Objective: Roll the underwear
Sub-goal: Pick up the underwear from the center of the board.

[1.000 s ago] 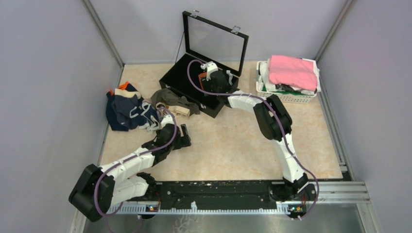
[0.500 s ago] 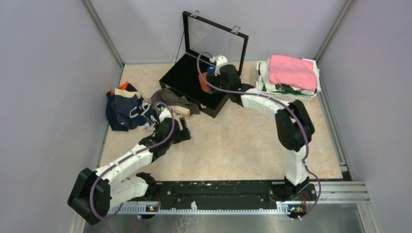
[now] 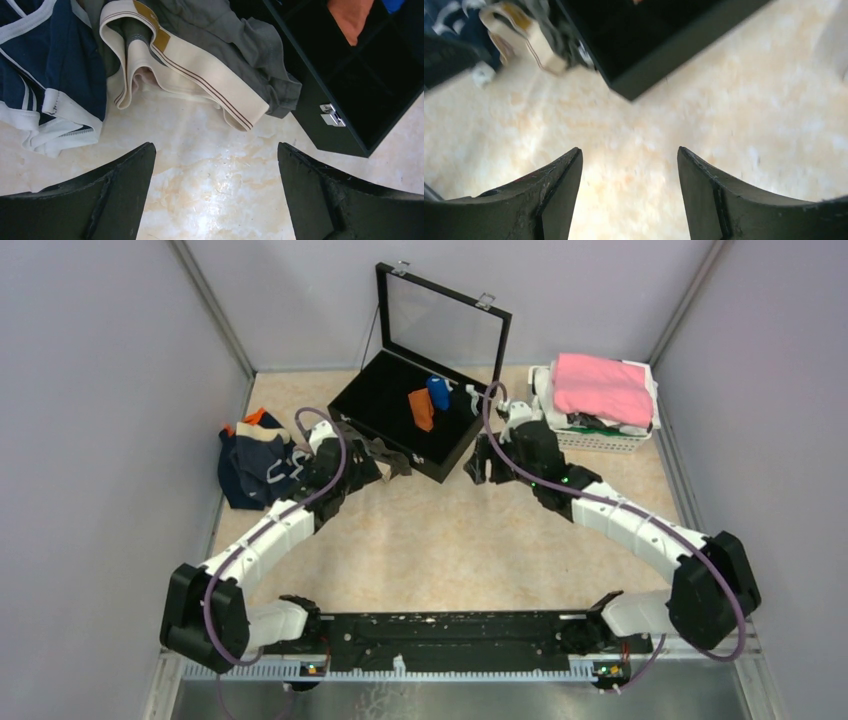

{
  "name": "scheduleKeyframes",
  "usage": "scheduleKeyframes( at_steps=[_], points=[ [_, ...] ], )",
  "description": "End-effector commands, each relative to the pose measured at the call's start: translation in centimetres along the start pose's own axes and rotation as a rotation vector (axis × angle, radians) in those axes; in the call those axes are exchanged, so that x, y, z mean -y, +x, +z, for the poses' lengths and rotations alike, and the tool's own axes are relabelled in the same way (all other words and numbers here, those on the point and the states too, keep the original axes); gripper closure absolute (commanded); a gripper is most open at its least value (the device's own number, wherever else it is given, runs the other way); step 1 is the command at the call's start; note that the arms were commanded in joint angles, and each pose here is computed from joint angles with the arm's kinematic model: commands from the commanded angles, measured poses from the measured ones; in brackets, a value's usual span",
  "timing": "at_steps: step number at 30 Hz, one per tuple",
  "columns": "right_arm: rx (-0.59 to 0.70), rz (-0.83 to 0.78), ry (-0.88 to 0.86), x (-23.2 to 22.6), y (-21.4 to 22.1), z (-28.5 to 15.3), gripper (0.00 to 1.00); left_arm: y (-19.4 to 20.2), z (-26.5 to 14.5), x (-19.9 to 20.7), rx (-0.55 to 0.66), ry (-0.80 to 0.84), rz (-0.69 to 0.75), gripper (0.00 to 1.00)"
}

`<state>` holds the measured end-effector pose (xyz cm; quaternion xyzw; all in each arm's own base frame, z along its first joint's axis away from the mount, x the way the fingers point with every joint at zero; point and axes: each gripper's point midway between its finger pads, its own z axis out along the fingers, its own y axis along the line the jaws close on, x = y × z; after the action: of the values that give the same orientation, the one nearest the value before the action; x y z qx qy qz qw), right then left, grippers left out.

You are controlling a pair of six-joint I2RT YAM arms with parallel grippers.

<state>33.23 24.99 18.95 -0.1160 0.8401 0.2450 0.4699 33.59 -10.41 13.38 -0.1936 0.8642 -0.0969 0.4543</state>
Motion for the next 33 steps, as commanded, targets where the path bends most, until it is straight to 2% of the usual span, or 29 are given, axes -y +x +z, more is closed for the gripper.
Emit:
scheduleKeyframes(
  at_steps=[1, 13, 24, 30, 33],
  points=[
    [-0.037, 0.05, 0.002, 0.7, 2.6, -3.0, 0.32, -2.3, 0.3, 1.0, 0.033, 0.019, -0.029, 0.03],
    [-0.09, 0.089, 0.015, 1.9, 7.0, -5.5, 0.34, -5.1, 0.9, -2.7, 0.075, -0.037, -0.125, 0.1],
    [-0.118, 0.109, 0.005, 2.1, 9.0, -6.1, 0.35, -5.0, 0.9, -6.5, 0.078, -0.103, -0.216, 0.13],
    [-0.13, 0.092, 0.003, 2.2, 9.2, -6.0, 0.35, -5.4, 1.5, -6.3, 0.081, -0.086, -0.184, 0.16],
    [-0.133, 0.091, -0.001, 2.1, 9.4, -6.0, 0.36, -5.0, 2.1, -3.7, 0.049, 0.064, -0.135, 0.19]
  ],
)
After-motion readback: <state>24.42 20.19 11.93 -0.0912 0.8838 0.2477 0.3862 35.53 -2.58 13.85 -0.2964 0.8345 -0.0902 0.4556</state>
